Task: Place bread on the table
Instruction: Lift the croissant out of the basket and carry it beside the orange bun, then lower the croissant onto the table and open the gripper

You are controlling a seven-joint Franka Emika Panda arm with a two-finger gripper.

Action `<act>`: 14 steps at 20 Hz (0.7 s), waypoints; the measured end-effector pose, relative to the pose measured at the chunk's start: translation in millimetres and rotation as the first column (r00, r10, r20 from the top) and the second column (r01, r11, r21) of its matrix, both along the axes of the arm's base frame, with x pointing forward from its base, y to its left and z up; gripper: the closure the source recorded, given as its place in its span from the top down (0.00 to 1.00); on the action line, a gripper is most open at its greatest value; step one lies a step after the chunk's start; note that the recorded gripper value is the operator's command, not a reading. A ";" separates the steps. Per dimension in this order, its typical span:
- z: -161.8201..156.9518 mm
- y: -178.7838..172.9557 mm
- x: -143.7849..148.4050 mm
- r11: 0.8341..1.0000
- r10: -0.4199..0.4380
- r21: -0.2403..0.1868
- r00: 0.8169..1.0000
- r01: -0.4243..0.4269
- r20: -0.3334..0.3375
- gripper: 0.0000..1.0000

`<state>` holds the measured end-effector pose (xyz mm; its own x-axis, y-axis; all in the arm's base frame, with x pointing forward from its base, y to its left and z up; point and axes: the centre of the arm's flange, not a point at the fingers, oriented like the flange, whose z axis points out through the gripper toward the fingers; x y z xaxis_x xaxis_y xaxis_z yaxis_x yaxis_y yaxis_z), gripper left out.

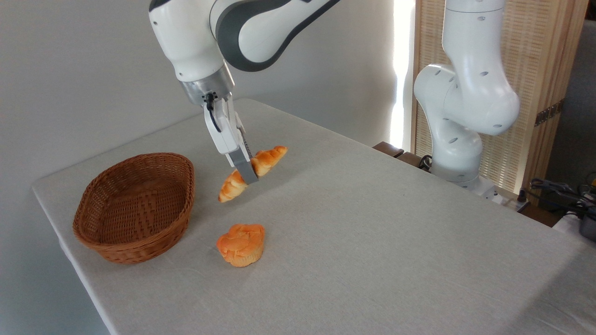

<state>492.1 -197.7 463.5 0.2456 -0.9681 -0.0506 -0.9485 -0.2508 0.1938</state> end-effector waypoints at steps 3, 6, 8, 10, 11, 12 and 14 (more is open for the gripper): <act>-11.4 -6.7 -3.8 1.000 -0.022 0.016 1.000 0.022 -0.017 1.00; -12.6 -6.3 -3.3 1.000 -0.024 0.017 1.000 0.024 -0.019 1.00; -12.6 -6.3 -3.3 1.000 -0.024 0.017 1.000 0.025 -0.019 1.00; -12.7 -6.2 -3.3 1.000 -0.024 0.017 1.000 0.025 -0.019 1.00; -12.7 -6.2 -3.2 1.000 -0.024 0.017 1.000 0.025 -0.019 1.00; -12.6 -6.2 -3.2 1.000 -0.024 0.017 1.000 0.025 -0.019 1.00; -12.6 -6.2 -3.2 1.000 -0.024 0.018 1.000 0.025 -0.019 1.00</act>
